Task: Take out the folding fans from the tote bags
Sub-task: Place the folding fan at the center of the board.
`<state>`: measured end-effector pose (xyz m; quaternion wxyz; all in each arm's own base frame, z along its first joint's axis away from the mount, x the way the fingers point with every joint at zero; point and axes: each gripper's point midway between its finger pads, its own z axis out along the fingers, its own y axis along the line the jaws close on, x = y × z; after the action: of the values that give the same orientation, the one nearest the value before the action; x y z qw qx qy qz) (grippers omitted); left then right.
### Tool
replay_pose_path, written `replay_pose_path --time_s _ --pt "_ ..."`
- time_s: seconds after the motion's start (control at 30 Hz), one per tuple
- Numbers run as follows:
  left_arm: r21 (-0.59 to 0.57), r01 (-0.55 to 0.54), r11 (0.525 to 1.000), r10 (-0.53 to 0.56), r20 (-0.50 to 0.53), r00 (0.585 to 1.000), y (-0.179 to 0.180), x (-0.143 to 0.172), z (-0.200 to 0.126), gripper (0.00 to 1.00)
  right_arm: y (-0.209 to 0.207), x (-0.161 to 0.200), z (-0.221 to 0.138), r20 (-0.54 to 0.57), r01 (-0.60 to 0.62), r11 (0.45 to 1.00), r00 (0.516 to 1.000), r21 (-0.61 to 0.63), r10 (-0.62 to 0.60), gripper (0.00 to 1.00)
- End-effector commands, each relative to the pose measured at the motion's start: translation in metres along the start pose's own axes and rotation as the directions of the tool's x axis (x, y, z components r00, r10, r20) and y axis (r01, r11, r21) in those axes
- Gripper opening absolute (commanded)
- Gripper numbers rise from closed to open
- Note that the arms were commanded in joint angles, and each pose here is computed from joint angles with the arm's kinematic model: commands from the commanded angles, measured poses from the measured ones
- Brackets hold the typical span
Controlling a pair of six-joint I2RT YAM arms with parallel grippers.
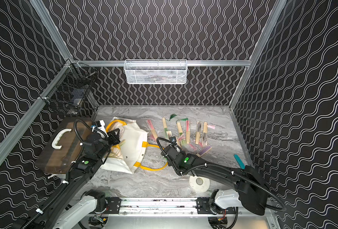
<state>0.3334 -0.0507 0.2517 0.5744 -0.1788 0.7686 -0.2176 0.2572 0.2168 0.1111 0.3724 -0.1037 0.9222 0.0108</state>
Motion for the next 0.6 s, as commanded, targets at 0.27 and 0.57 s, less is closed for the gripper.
replay_pose_path --time_s 0.27,0.57 --pt "0.007 -0.033 0.999 0.032 0.047 0.998 -0.006 -0.016 -0.005 0.00 0.012 0.050 0.045 -0.229 -0.054 0.996 0.973 -0.072 0.036 0.18" --pt "0.011 -0.028 1.000 0.027 0.044 0.999 -0.007 -0.016 -0.003 0.00 0.017 0.074 0.046 -0.307 -0.112 0.989 0.949 -0.100 0.077 0.25"
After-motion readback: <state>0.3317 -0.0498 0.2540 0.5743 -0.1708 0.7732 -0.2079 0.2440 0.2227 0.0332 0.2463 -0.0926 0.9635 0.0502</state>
